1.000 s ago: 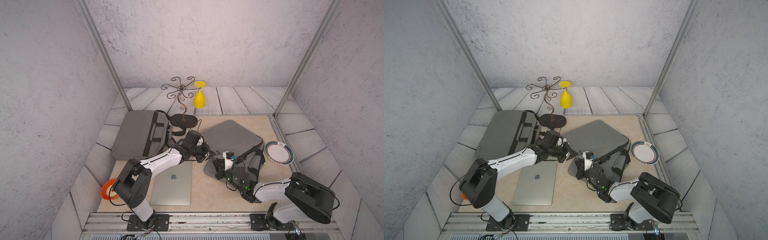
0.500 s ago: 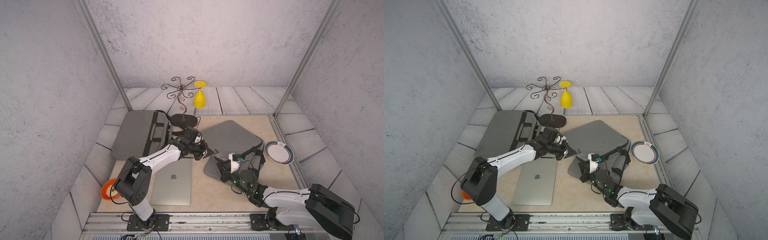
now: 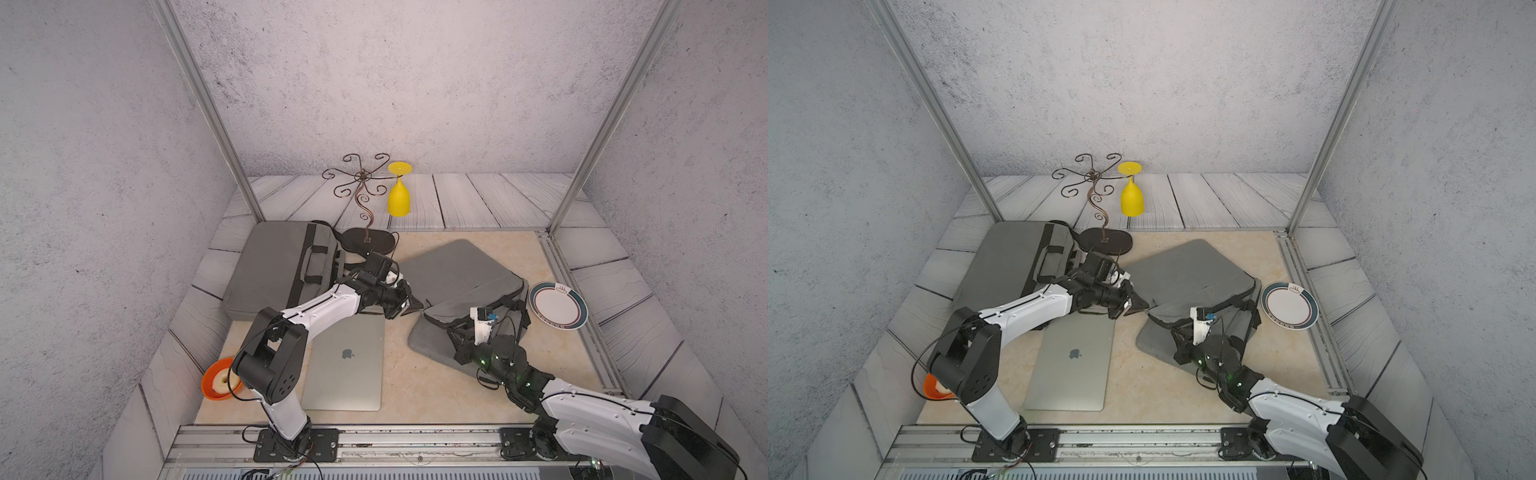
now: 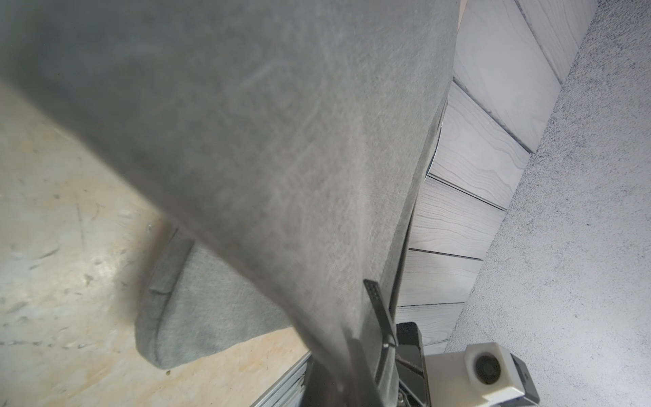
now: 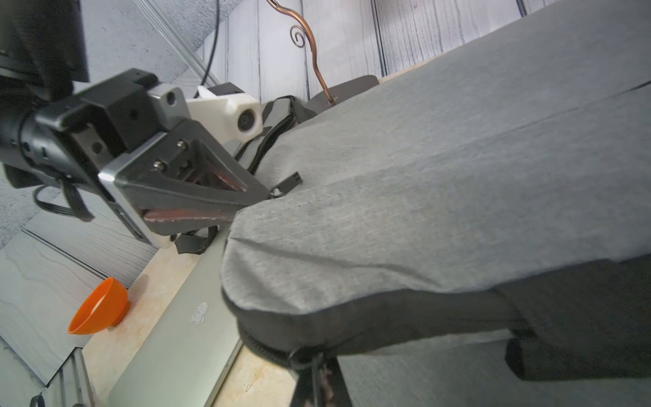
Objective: Open the zippered laptop bag and take out the laptop
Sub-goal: Unzip the zipper on the zippered laptop bag.
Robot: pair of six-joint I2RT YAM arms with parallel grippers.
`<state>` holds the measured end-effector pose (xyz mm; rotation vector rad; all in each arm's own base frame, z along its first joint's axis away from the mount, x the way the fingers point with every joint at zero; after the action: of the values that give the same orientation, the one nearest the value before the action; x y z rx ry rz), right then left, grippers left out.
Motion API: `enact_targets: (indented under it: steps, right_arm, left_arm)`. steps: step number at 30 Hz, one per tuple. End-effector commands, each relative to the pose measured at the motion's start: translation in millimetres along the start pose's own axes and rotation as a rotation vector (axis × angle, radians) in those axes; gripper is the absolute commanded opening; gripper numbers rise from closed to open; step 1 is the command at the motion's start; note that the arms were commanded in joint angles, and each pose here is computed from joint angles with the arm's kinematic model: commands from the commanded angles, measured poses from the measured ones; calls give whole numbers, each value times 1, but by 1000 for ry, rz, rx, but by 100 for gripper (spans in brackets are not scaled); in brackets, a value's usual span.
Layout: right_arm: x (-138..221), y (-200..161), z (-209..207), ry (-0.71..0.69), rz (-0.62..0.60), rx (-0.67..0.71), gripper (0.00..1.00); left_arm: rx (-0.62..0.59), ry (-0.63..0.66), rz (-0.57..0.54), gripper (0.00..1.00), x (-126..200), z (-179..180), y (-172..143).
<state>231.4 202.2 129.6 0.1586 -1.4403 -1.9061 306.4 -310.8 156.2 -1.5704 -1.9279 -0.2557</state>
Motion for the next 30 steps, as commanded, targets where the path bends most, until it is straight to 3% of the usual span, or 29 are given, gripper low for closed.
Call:
enact_targets:
  steps: [1, 9, 15, 21, 30]
  right_arm:
    - [-1, -10, -25, -78, 75, -16, 0]
    - [0, -19, -56, -151, 176, -13, 5]
    - [1, -14, -51, -130, 276, 166, 31]
    - [15, -18, -58, -171, 359, 294, 45]
    - [10, -20, -43, -72, 320, 380, 47]
  left_arm:
    - [-38, -18, -47, 0, 11, -8, 19]
    - [-37, -22, -47, 0, 16, -5, 23]
    - [-29, -24, -32, 0, 13, -3, 23]
    - [-31, -28, -27, 0, 10, -7, 26]
    - [-31, -20, -21, 0, 5, -8, 30]
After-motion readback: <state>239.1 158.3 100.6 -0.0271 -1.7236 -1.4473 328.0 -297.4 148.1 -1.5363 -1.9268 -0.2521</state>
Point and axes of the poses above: each gripper's point midway between its finger pads, its own x axis back along the fingers, its own z axis along the line the jaws close on, y = z × x, the point moved 2 cm from there along x, back along the fingers, and after that the axes turned 11 degrees about x, right-handed, at the moved point
